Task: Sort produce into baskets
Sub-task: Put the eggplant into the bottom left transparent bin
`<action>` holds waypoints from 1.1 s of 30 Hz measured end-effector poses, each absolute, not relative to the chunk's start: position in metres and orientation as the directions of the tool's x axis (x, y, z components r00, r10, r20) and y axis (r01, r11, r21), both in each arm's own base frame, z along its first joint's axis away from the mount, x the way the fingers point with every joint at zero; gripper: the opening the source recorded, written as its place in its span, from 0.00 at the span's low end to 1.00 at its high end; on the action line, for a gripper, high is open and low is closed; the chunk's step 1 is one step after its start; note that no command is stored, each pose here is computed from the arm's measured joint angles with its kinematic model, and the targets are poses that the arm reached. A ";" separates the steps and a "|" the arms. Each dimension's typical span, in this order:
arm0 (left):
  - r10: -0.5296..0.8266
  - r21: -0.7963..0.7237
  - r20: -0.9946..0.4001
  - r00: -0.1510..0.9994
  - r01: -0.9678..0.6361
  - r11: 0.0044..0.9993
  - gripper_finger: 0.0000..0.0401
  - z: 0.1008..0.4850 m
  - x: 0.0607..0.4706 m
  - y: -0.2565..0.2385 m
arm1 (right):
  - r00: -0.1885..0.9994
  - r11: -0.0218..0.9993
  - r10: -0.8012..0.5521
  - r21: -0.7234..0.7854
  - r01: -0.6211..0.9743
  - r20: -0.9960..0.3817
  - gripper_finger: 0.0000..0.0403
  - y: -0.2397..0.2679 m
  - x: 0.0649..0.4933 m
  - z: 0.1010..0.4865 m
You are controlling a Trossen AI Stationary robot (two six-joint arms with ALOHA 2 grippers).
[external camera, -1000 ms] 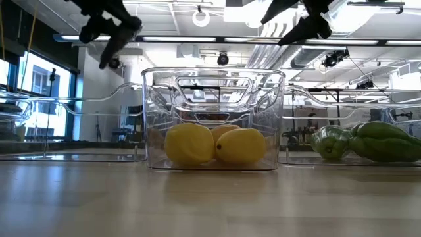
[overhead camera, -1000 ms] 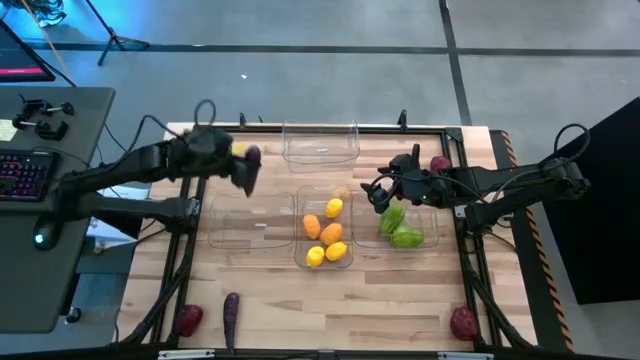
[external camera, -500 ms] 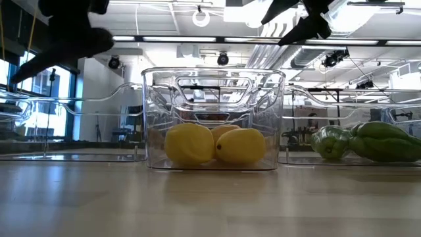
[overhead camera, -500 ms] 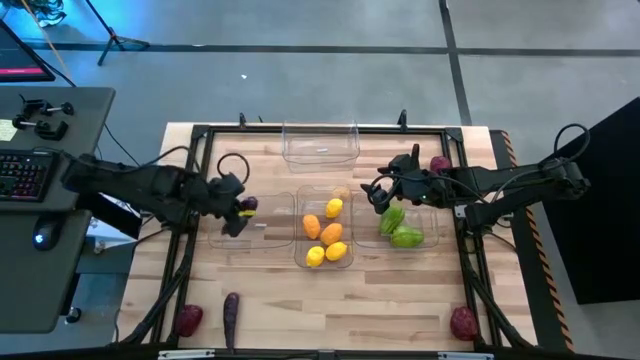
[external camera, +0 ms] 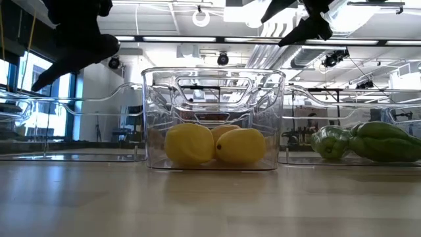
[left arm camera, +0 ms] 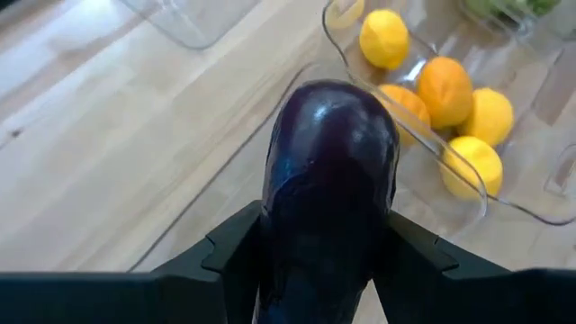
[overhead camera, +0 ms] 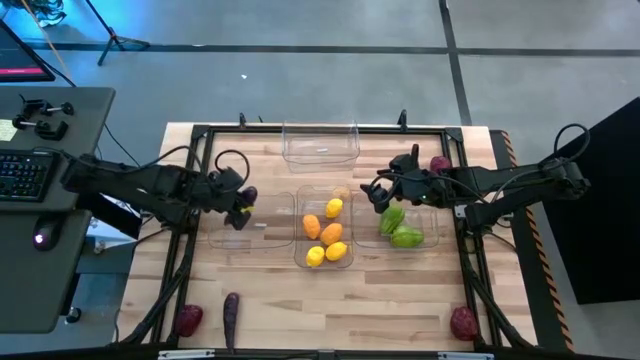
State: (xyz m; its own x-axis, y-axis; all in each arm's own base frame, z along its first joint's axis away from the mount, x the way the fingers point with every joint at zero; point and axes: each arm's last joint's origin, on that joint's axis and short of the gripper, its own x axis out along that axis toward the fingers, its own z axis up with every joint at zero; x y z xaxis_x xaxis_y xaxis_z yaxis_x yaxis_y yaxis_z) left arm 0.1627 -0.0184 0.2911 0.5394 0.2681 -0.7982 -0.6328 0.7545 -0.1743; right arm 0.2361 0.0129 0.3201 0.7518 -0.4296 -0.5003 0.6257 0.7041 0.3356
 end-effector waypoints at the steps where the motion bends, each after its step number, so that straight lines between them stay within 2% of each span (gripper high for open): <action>1: 0.259 -0.179 -0.801 0.539 -0.629 0.757 0.43 0.290 0.163 -0.019 | 0.754 0.705 -0.423 0.340 0.622 -0.502 0.88 0.013 0.236 0.320; 7: 0.226 -0.162 -0.822 0.522 -0.596 0.787 0.54 0.284 0.167 -0.020 | 0.763 0.714 -0.397 0.351 0.606 -0.511 0.88 0.014 0.236 0.320; 11: 0.231 -0.125 -0.852 0.470 -0.610 0.782 0.62 0.277 0.171 -0.021 | 0.763 0.714 -0.396 0.351 0.606 -0.511 0.88 0.014 0.236 0.320; 13: 0.198 -0.124 -0.861 0.469 -0.571 0.812 0.63 0.275 0.174 -0.023 | 0.763 0.711 -0.396 0.354 0.607 -0.511 0.88 0.014 0.236 0.320; 17: 0.080 -0.219 -0.862 0.500 -0.511 0.831 0.63 0.277 0.180 -0.028 | 0.763 0.711 -0.396 0.354 0.607 -0.511 0.88 0.014 0.236 0.320; 23: 0.005 -0.301 -0.861 0.509 -0.516 0.802 0.63 0.299 0.195 -0.047 | 0.757 0.716 -0.397 0.341 0.609 -0.519 0.88 0.014 0.236 0.319; 25: -0.004 -0.284 -0.890 0.457 -0.546 0.788 0.63 0.302 0.201 -0.058 | 0.753 0.716 -0.398 0.335 0.612 -0.525 0.88 0.014 0.236 0.318; 27: -0.005 -0.230 -0.936 0.352 -0.601 0.766 0.63 0.296 0.206 -0.074 | 0.744 0.716 -0.398 0.326 0.618 -0.536 0.88 0.014 0.235 0.317; 33: -0.045 -0.041 -0.999 0.014 -0.708 0.705 0.63 0.248 0.208 -0.133 | 0.728 0.715 -0.396 0.310 0.627 -0.560 0.88 0.014 0.233 0.314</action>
State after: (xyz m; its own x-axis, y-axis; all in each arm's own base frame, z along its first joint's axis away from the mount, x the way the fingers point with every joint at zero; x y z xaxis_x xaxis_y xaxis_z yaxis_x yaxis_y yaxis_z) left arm 0.2077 -0.1330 0.2478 0.0136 -0.0447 -0.9989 -0.7077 0.7053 -0.0413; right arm 0.2332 0.0137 0.3144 0.7279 -0.3960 -0.5598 0.6271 0.7145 0.3101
